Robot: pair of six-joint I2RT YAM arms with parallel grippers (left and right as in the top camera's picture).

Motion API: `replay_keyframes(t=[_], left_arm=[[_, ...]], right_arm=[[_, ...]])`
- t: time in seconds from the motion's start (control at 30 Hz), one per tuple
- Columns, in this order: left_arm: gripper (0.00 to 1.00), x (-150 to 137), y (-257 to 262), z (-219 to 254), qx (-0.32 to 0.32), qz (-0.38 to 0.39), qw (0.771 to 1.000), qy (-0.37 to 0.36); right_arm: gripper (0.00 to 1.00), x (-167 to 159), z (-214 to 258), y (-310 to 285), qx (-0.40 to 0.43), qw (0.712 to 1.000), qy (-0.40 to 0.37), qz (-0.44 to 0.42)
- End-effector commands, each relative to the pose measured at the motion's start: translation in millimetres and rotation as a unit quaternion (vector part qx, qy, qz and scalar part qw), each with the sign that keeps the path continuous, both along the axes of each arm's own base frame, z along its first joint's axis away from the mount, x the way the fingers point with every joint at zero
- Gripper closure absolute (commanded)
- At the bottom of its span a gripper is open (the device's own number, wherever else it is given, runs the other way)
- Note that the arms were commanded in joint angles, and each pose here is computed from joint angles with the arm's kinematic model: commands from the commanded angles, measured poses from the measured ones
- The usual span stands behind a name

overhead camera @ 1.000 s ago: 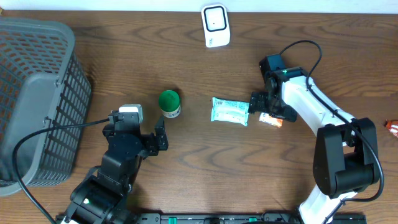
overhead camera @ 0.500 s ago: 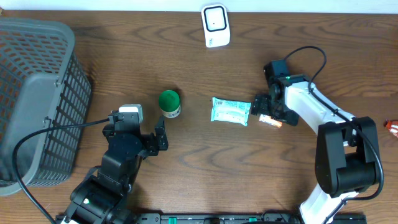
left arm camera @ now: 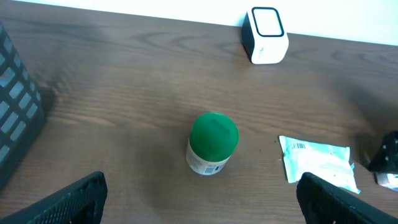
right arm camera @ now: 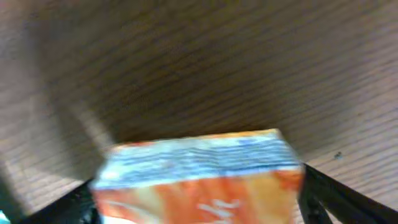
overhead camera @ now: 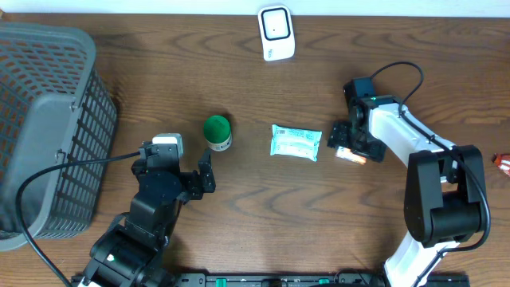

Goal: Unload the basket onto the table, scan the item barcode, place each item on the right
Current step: 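Grasp the Kleenex pack with the right gripper and lift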

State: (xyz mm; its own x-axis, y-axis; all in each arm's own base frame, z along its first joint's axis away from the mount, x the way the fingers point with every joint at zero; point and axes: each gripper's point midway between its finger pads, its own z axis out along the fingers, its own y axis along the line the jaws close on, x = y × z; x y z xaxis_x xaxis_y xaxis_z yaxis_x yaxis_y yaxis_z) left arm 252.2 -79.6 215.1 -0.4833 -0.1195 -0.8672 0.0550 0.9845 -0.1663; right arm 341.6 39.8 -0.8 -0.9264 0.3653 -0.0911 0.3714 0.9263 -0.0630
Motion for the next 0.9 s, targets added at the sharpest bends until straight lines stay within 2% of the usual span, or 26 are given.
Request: replay_keyframes(t=[0.0, 0.3, 0.47, 0.87], left_arm=[[0.02, 1.2, 3.0, 2.4, 0.007, 0.005, 1.0, -0.005], [0.02, 1.2, 3.0, 2.4, 0.007, 0.005, 1.0, -0.005], [0.02, 1.2, 3.0, 2.4, 0.007, 0.005, 1.0, -0.005], [0.02, 1.2, 3.0, 2.4, 0.007, 0.005, 1.0, -0.005]], right_arm=[[0.27, -10.1, -17.7, -8.5, -0.017, 0.999, 0.03, -0.005], [0.33, -15.2, -15.2, 11.2, 0.043, 0.998, 0.049, -0.006], [0.38, -23.1, 8.2, 36.3, 0.118, 0.989, 0.091, -0.013], [0.36, -57.8, 51.0, 82.7, 0.298, 0.935, 0.189, -0.038]])
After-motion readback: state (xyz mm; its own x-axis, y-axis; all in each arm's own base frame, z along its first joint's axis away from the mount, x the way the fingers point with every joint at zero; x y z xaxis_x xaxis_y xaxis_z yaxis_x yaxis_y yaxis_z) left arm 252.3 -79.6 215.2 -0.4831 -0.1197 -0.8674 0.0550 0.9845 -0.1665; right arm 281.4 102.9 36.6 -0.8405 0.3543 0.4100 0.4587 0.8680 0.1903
